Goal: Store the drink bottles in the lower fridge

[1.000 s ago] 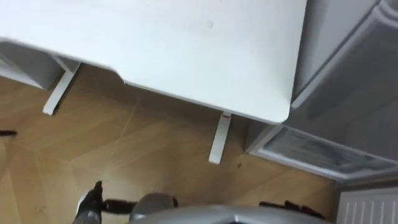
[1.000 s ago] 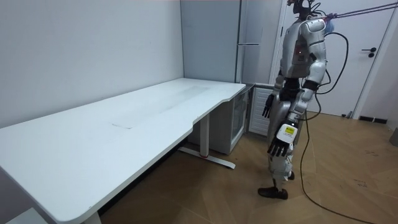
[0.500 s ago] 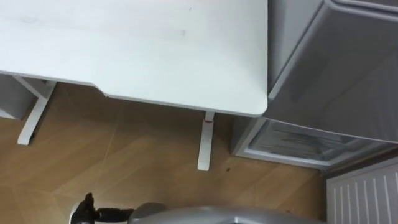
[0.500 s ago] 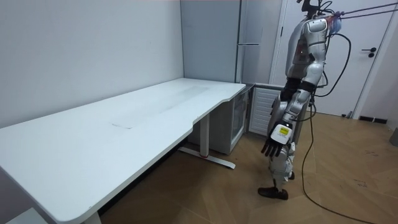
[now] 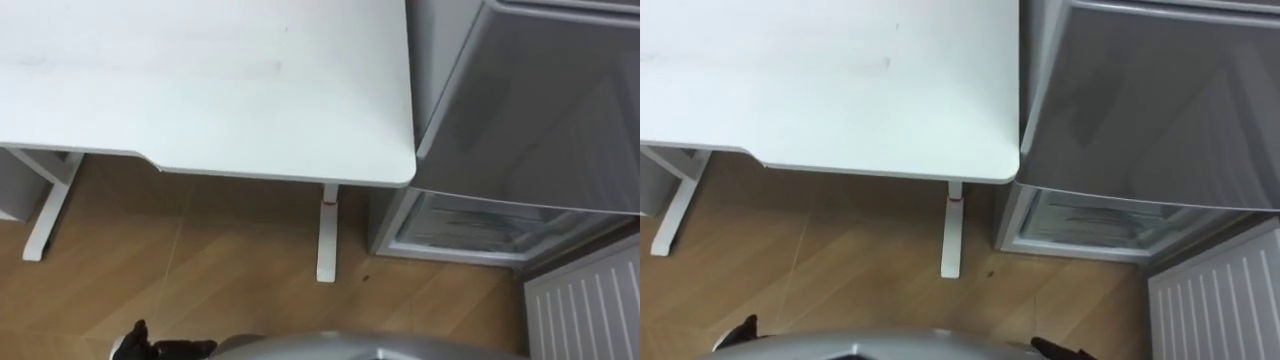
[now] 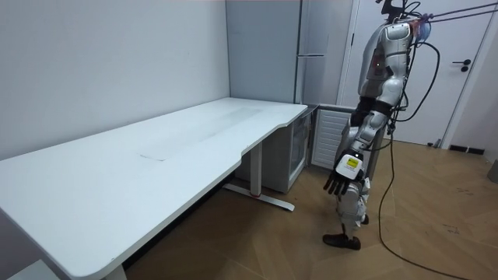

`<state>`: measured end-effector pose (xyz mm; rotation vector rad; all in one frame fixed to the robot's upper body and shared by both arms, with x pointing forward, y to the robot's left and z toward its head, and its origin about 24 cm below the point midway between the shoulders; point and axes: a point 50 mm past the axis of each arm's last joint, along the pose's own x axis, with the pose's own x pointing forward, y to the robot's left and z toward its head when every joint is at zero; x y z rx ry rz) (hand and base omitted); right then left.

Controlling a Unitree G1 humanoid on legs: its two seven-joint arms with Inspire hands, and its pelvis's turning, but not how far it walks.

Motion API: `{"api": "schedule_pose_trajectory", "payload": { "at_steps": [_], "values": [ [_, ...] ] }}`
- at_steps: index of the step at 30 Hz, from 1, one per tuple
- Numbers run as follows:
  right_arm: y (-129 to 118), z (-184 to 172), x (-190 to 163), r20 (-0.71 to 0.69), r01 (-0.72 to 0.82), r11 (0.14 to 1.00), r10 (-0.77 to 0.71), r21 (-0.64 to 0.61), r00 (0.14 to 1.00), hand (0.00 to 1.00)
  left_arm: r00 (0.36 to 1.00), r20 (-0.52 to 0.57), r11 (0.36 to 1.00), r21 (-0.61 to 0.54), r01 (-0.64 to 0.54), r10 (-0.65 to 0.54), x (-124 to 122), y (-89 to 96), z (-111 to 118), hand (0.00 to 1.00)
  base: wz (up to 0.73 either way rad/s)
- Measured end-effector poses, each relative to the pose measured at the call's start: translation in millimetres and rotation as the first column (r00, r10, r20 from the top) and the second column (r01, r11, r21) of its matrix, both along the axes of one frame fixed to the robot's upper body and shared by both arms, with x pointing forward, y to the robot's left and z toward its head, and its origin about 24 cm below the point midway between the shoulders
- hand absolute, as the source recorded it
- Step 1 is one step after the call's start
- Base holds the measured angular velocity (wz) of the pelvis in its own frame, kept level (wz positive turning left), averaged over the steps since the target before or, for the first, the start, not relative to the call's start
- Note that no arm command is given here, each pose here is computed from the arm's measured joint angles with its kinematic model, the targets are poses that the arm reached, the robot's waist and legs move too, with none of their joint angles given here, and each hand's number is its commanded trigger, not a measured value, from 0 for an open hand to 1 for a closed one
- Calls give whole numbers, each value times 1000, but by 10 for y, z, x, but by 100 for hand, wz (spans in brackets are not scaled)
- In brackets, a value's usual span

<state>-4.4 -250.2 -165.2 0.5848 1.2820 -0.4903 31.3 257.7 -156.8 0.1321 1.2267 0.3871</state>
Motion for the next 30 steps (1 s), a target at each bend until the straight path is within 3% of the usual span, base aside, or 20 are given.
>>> {"api": "schedule_pose_trajectory", "payload": {
  "at_steps": [10, 13, 16, 18, 20, 24, 30],
  "values": [
    [-97, 20, 278, 40, 60, 995, -58, -75, 998, 0, 994, -22, 994, -12, 107, -108, 15, -30, -7, 0, 1],
    [-378, 169, 629, 188, 145, 976, -114, -160, 976, 0, 991, -36, 991, 16, 132, -131, 4, 24, 8, 0, -3],
    [-762, 484, 1050, 348, 179, 937, -67, -301, 935, 0, 991, -39, 990, 52, 132, -130, -9, 109, 41, 0, 0],
    [-1006, 946, 1476, 508, 210, 866, 59, -454, 859, 0, 991, -42, 988, 79, 131, -128, -35, 167, 61, 0, -6],
    [-1126, 1266, 1675, 593, 276, 791, 132, -546, 794, 0, 991, -40, 986, 97, 132, -129, -26, 187, 73, 0, -2],
    [-1189, 1636, 1778, 577, 319, 646, 234, -693, 782, 0, 993, -25, 986, 116, 121, -119, -51, 224, 102, 0, -9],
    [-1255, 2090, 1830, 576, 436, 416, 316, -798, 754, 0, 991, 10, 982, 135, 131, -134, 10, 236, 143, 0, -1]
  ]
}}
